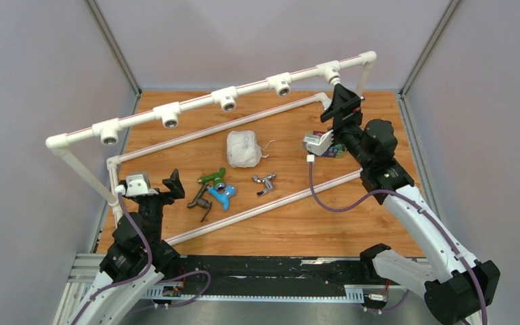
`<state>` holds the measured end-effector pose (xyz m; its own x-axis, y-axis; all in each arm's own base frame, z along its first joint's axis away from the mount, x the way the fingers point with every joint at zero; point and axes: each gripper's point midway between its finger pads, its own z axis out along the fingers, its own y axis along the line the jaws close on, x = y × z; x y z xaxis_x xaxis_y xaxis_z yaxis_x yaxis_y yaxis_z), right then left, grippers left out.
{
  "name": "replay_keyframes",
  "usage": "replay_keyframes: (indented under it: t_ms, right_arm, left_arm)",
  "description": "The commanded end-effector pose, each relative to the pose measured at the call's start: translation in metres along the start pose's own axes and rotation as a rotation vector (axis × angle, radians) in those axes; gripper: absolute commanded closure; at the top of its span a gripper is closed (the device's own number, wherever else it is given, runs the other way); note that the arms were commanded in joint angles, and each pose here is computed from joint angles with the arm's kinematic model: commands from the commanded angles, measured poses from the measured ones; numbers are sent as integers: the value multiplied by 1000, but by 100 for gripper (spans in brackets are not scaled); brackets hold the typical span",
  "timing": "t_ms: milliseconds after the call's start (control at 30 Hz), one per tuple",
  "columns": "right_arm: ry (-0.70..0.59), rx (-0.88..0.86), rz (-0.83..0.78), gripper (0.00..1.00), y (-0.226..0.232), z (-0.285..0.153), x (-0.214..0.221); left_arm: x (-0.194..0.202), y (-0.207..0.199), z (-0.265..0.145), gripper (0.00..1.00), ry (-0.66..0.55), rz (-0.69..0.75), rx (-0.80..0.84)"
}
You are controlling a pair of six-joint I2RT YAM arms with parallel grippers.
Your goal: Install the water faucets
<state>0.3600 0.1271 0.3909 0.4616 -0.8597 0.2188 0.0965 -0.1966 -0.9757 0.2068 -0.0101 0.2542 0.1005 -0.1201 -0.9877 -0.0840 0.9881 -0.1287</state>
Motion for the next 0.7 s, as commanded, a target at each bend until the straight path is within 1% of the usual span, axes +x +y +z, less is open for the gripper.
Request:
replay_keyframes:
  t_ms: [0,133,167,367,400,433,667]
  right_arm:
    - [25,98,-5,0,-40,-10,5]
    - [45,107,-9,0,-45,-26,7]
    - [39,68,-8,0,-36,-28,5]
    - [57,-12,-5,0,-14,-52,5]
    - [88,-25,4,0,-10,-56,10]
    - [93,-32,12,0,-7,-58,11]
    - [77,-68,-12,0,5,-54,6]
  left_arm:
    - [-13,5,-2,0,-29,-19,-15]
    - [-13,5,-2,0,-33,-21,-18]
    - [-12,5,-2,0,-32,-19,-16]
    - [-13,4,-2,0,-34,-21,-10]
    - [-14,4,-2,0,-35,-22,-10]
    - [-13,4,-2,0,-34,-19,-12]
    - [-13,3,-2,0,-32,-17,-7]
